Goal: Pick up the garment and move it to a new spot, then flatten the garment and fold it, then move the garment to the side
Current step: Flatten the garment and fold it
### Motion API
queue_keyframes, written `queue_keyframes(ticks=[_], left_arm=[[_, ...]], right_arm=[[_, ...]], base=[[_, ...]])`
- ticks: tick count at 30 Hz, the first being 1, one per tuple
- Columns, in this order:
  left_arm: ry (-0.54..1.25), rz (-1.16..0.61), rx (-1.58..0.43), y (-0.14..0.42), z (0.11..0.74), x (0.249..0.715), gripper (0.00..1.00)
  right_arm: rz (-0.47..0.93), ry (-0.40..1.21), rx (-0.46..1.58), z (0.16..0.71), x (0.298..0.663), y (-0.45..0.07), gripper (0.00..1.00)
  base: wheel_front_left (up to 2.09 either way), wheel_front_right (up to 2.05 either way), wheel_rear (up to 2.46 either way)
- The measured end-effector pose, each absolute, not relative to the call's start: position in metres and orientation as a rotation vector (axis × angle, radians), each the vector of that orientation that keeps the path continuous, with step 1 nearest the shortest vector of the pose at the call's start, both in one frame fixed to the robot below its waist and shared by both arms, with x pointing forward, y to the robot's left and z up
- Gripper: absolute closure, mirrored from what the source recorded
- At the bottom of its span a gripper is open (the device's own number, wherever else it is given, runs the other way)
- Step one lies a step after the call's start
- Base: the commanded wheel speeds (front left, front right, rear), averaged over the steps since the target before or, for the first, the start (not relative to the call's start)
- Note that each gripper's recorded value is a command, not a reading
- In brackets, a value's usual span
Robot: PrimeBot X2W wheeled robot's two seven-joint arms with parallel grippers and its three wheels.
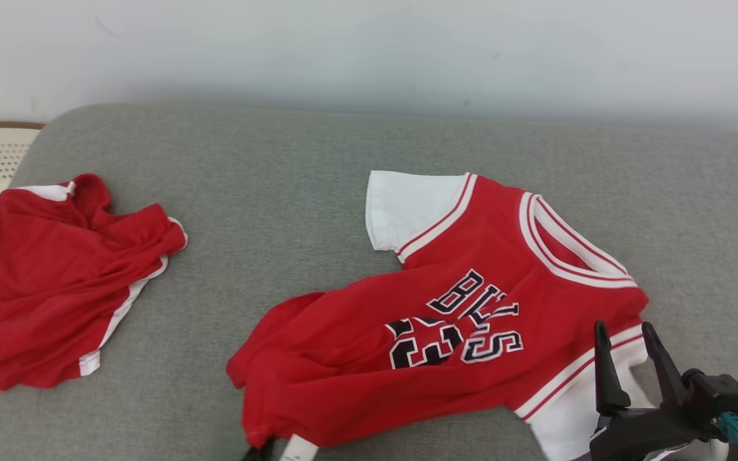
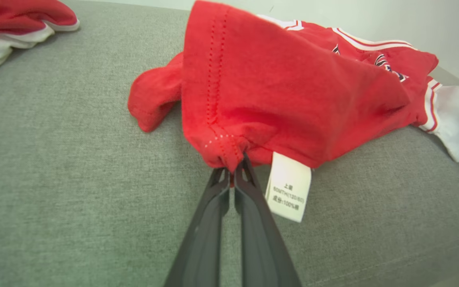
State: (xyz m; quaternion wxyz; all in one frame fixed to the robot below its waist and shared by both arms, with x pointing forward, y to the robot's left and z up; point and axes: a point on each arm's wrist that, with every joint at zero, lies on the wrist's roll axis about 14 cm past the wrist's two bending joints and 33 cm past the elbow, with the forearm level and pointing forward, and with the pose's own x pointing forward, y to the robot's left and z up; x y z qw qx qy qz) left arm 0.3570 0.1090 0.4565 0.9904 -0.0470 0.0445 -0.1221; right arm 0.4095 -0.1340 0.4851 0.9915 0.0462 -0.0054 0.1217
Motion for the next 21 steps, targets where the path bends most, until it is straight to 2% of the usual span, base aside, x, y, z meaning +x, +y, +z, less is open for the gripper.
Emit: queue_keyframes(ticks=[4,17,18,19,20,21], left_arm=[[0.068,-0.187,-0.070,0.132,0.463,0.357,1.00],[0.175,-0.092,-0.104,0.158,0.431,0.338,1.00],[0.175,-0.090,-0.103,0.159,0.431,0.338,0.78],[0.170,-0.092,-0.105,0.158,0.432,0.337,0.12],[0.166,-0.091,-0.108,0.158,0.433,0.338,0.00],[0.157,-0.086,-0.111,0.159,0.436,0.338,0.00]], right_arm=[[0.273,-0.005,0.096,0.484,0.411,-0.123,0.00],[0.261,-0.013,0.097,0.487,0.410,-0.129,0.00],[0.262,-0.013,0.097,0.487,0.409,-0.128,0.00],[0.263,-0.011,0.096,0.487,0.408,-0.128,0.00],[0.265,-0.008,0.096,0.486,0.408,-0.127,0.00],[0.266,-0.008,0.095,0.486,0.407,-0.127,0.00]], base=[[0.00,0.00,0.00],[0.00,0.00,0.00],[0.00,0.00,0.00],[0.00,0.00,0.00],[0.00,0.00,0.00],[0.00,0.00,0.00]])
